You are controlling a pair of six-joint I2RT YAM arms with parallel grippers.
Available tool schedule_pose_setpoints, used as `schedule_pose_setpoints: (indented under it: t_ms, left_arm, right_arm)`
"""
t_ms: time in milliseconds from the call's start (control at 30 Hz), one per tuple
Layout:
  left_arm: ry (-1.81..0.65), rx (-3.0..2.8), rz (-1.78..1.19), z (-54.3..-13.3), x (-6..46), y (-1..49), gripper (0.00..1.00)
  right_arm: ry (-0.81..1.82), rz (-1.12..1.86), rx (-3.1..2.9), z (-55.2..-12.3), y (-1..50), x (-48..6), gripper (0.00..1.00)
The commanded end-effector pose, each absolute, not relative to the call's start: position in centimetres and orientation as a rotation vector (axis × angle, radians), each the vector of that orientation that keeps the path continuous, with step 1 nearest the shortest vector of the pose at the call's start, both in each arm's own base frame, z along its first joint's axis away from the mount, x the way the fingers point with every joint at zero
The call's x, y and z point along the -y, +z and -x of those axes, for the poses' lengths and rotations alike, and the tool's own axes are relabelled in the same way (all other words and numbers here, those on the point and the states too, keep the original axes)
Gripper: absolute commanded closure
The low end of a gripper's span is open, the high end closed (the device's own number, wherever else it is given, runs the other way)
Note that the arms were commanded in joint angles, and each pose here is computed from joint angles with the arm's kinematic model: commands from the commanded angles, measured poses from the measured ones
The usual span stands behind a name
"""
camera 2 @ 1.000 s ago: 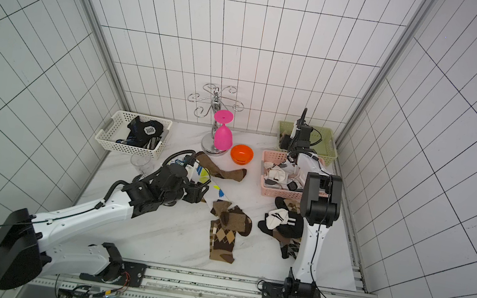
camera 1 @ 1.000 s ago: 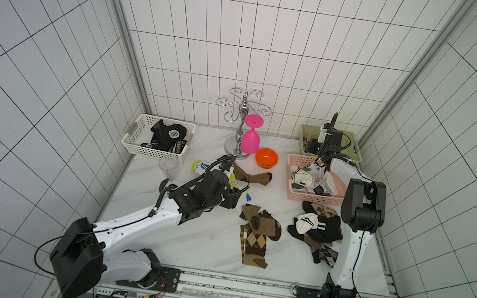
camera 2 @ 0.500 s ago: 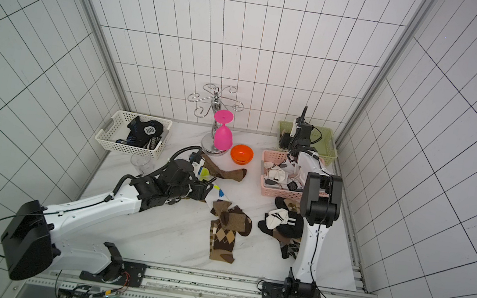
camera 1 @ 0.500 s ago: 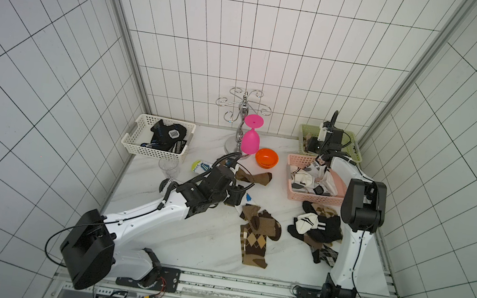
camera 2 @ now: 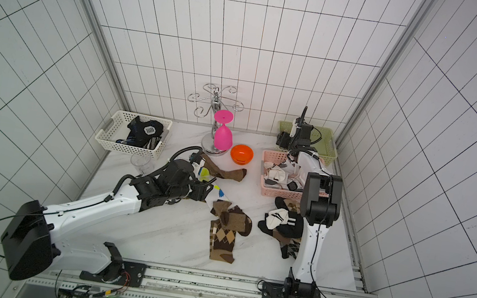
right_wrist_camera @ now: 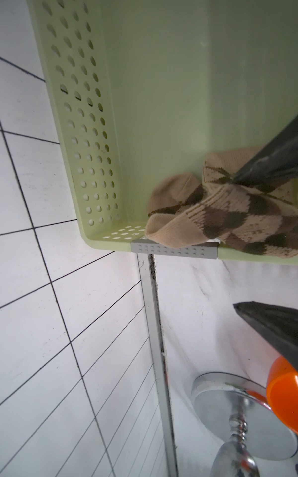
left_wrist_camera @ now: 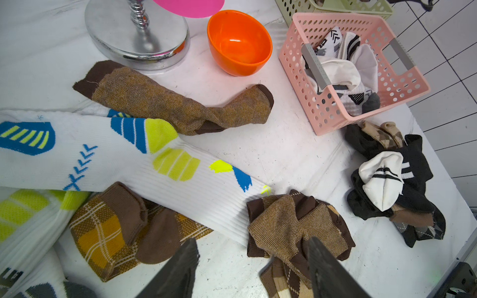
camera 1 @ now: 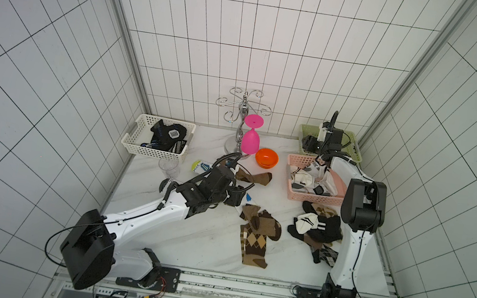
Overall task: Sort the socks into the basket by color
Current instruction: Place the sock in the bin.
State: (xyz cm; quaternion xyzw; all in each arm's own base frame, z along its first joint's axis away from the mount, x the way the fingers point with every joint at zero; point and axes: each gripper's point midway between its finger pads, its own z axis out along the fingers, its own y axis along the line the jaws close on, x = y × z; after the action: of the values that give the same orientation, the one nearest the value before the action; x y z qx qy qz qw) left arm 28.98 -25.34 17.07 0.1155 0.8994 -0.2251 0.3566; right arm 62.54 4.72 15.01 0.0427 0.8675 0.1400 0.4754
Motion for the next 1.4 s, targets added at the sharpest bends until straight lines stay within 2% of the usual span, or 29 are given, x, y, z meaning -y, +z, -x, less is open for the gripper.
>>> schedule_pose_setpoints:
  t_ms: [0, 67, 433, 500, 533, 567, 600, 700, 767, 1067, 1367]
  left_arm:
    - [-0.606, -2.287, -0.295, -29.1, 25.5, 18.3, 0.32]
    - [-0.607, -2.289, -0.297, -29.0, 25.6, 18.2, 0.31]
    - [-0.609, -2.290, -0.306, -29.0, 25.6, 18.0, 0.31]
    - [-0.618, -2.288, -0.312, -28.9, 25.7, 17.9, 0.32]
    - [-0.621, -2.290, -0.312, -28.8, 25.7, 17.8, 0.32]
    - [-0.622, -2.291, -0.316, -28.8, 25.8, 17.7, 0.32]
    - [-0.625, -2.293, -0.319, -28.8, 25.8, 17.7, 0.32]
    - [-0.628, -2.299, -0.327, -28.6, 25.9, 17.4, 0.33]
    - [-0.630, -2.302, -0.329, -28.5, 25.9, 17.3, 0.33]
    - [-0.615, -2.320, -0.312, -27.8, 25.0, 16.7, 0.34]
    - [-0.599, -2.329, -0.309, -27.9, 24.9, 16.4, 0.34]
  right_arm:
    - [0.345, -0.073, -1.987, -63.6, 22.2, -4.5, 0.13]
    - [0.344, -0.076, -1.986, -63.5, 22.3, -4.5, 0.01]
    - [0.310, -0.094, -1.964, -62.6, 24.4, -3.9, 0.02]
    - [0.307, -0.099, -1.960, -62.1, 24.4, -3.8, 0.08]
    - [0.303, -0.106, -1.962, -62.0, 24.3, -3.7, 0.16]
    - [0.302, -0.106, -1.967, -61.9, 24.0, -3.7, 0.34]
    - [0.307, -0.108, -1.977, -61.9, 23.7, -3.7, 0.46]
    - [0.335, -0.095, -1.996, -61.7, 23.0, -4.2, 0.69]
    - [0.363, -0.084, -2.007, -61.6, 22.5, -4.6, 0.79]
    - [0.418, -0.118, -2.096, -63.8, 18.1, -4.4, 0.84]
    - [0.334, -0.179, -2.076, -65.1, 17.8, -2.2, 0.84]
